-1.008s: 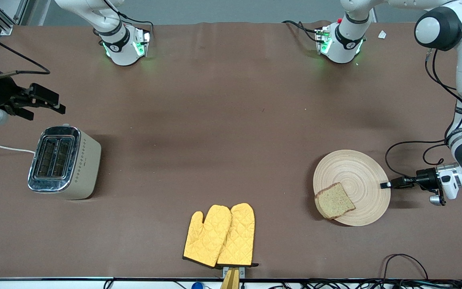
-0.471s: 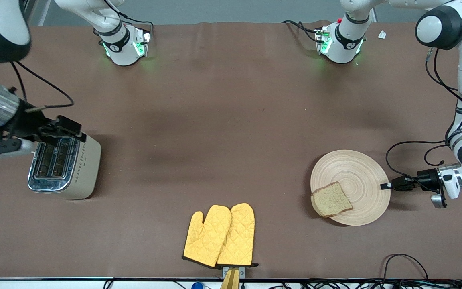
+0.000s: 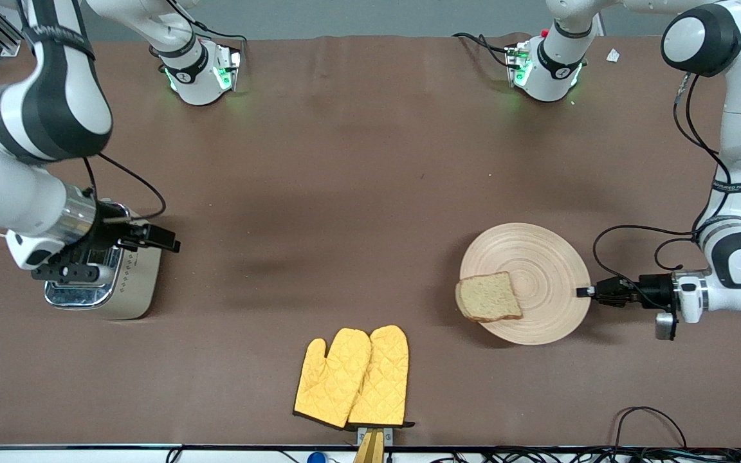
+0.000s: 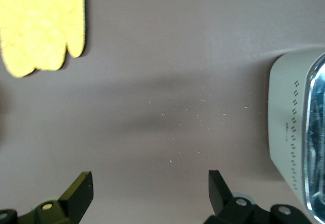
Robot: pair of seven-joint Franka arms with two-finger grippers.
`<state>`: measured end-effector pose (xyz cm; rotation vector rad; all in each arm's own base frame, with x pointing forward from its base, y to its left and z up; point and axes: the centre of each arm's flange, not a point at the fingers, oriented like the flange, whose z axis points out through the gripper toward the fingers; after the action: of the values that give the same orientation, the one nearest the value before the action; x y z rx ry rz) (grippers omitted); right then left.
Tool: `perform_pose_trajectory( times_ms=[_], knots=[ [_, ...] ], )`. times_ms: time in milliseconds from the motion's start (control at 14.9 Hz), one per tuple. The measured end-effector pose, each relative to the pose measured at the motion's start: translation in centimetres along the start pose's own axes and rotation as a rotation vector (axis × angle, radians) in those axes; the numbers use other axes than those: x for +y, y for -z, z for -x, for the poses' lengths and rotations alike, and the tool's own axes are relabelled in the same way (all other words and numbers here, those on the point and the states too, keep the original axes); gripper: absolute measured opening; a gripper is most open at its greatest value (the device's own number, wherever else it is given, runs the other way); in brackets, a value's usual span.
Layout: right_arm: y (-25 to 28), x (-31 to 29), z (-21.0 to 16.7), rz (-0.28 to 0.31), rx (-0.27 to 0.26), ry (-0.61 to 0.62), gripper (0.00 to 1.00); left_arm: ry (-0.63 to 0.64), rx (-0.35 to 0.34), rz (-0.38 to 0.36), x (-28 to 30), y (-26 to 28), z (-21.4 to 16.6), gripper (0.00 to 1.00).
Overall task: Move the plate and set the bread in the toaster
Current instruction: 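Slide the plate toward table center while the right gripper approaches, then release the plate with the left gripper while the right gripper reaches the bread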
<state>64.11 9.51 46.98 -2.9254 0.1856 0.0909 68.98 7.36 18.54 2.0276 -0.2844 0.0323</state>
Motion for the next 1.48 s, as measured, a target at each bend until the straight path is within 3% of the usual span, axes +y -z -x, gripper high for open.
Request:
perform_pose_trajectory(
  times_ms=[202, 538, 807, 1008, 1210, 1345, 1479],
  knots=[
    [-2.9, 0.2, -1.1, 0.007, -0.012, -0.025, 1.00, 0.015, -0.047, 0.077, 3.8, -4.4, -1.8, 0.10],
    [-10.2, -3.7, -3.0, 0.007, 0.056, 0.014, 1.00, 0.027, -0.170, 0.118, 10.1, -15.1, -3.8, 0.09],
    [-14.8, -7.3, -1.7, 0.025, 0.019, 0.022, 1.00, 0.049, -0.185, 0.176, 12.5, -25.7, -2.3, 0.09],
    [-17.1, -5.9, -0.5, 0.046, -0.016, -0.003, 1.00, 0.035, -0.213, 0.152, 12.9, -31.4, -0.8, 0.09],
    [-17.0, -2.1, 1.2, 0.049, 0.010, -0.050, 1.00, 0.035, -0.192, 0.100, 11.9, -34.2, -0.3, 0.09],
    [-15.5, -0.9, 2.7, 0.031, 0.079, -0.061, 1.00, 0.026, -0.178, 0.078, 10.8, -35.5, 0.2, 0.09],
    [-16.1, -0.8, 4.8, 0.006, 0.220, -0.049, 1.00, 0.025, -0.159, 0.086, 9.8, -36.6, 0.8, 0.09]
  ],
)
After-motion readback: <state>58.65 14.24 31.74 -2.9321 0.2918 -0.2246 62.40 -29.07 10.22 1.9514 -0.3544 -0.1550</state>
